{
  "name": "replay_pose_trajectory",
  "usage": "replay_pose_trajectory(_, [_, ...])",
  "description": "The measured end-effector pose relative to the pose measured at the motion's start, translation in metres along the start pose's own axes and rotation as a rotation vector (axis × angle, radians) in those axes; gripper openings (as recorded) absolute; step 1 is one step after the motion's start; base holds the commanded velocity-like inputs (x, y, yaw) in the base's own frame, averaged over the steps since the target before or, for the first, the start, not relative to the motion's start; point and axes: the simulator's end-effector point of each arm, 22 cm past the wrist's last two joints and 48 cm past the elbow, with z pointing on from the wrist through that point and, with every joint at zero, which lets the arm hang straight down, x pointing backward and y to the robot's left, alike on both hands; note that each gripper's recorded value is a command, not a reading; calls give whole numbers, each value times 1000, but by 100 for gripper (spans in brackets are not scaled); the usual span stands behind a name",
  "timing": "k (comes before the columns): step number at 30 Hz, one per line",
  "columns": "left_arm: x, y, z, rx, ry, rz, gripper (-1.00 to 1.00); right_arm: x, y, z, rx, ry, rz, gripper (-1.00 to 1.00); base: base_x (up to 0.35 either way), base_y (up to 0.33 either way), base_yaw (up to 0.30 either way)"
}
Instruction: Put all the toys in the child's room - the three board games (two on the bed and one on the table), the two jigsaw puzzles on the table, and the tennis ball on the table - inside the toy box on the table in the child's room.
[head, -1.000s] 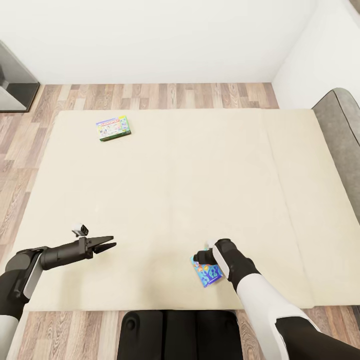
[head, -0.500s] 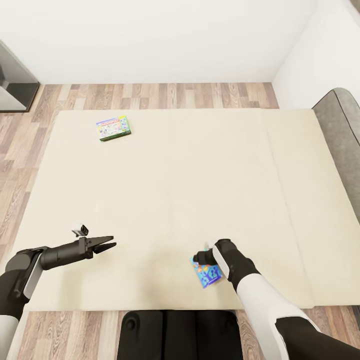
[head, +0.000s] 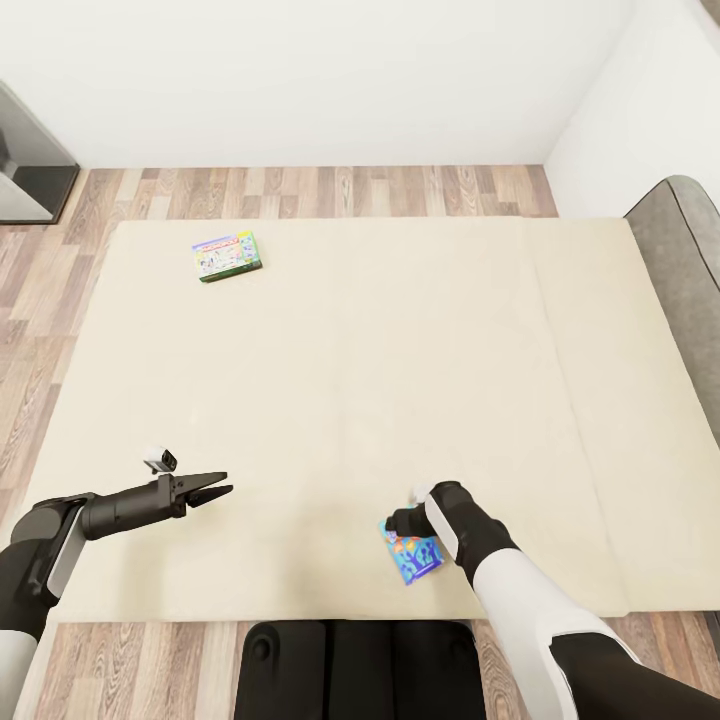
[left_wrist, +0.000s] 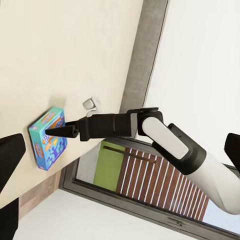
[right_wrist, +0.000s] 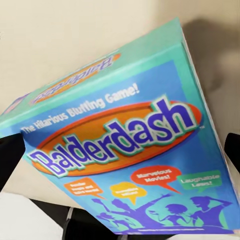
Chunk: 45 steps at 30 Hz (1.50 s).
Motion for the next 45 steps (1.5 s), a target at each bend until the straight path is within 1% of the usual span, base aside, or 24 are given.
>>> replay_pose_trajectory(7, [0,0,0,1,0,0,100,2,7,0,-34,10,-2,100,0,0,0])
replay_pose_trajectory(11, [0,0,0,0,0,0,100,3,9,0,-41,14,-3,100,0,0,0])
replay_pose_trajectory(23, [0,0,0,1,0,0,100,5,10,0,-44,20,-4,100,0,0,0])
replay_pose_trajectory(45, [0,0,0,1,0,0,100,17,10,5,-46,50,-4,100,0,0,0])
